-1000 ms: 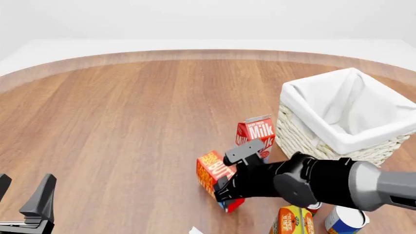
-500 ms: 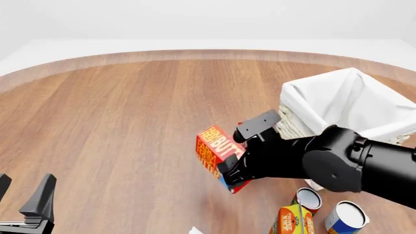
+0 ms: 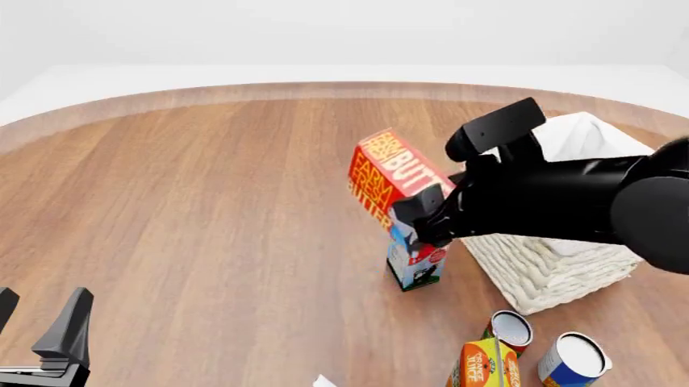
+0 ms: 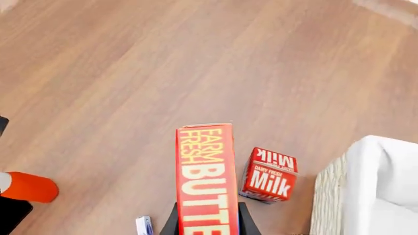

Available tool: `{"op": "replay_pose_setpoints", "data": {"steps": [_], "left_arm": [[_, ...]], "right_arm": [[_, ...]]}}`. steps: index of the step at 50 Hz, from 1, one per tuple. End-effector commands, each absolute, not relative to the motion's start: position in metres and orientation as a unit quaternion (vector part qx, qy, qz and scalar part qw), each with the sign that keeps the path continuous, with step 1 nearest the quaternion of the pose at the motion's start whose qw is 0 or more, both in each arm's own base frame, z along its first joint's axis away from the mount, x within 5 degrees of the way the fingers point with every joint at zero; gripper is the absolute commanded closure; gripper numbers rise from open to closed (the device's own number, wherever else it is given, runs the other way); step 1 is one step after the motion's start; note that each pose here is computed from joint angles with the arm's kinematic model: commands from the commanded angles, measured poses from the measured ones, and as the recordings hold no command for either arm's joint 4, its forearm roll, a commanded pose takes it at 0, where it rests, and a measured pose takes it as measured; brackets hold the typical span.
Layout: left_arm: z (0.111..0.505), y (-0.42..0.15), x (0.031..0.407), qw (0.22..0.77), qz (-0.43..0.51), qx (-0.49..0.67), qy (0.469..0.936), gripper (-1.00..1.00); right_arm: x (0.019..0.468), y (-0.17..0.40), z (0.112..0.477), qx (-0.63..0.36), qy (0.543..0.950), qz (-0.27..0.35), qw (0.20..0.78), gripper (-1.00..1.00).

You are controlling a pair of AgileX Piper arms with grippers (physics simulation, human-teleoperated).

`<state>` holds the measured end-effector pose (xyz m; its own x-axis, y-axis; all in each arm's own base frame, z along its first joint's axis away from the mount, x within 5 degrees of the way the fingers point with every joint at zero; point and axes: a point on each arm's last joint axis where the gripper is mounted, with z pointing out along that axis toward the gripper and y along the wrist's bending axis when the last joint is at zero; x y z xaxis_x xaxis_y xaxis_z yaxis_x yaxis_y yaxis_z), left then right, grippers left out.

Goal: Pick up the cream cheese box and the butter, and put them in the basket.

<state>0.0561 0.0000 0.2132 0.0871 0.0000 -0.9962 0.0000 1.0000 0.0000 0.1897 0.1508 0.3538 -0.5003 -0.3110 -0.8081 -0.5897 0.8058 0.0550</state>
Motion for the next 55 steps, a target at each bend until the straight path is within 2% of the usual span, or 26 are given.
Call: {"op": "replay_pose_setpoints", "data": {"steps": [1,16,26,55], "left_arm": [[0.213,0.0,0.056,0.737,0.0,0.0,0.676,-1.0],[0.213,0.0,0.056,0.737,0.0,0.0,0.676,-1.0],[0.213,0.0,0.056,0.737,0.0,0.0,0.676,-1.0],[0.213,0.0,0.056,0.737,0.0,0.0,0.676,-1.0]], "right_arm": [[0.193,0.122,0.389,-0.206,0.843,0.158,0.471,1.0],[0.197,0.095,0.413,-0.143,0.838,0.147,0.506,1.0],[0.205,0.068,0.426,-0.057,0.833,0.138,0.532,1.0],[0.235,0.03,0.407,0.081,0.831,0.122,0.536,1.0]]}}
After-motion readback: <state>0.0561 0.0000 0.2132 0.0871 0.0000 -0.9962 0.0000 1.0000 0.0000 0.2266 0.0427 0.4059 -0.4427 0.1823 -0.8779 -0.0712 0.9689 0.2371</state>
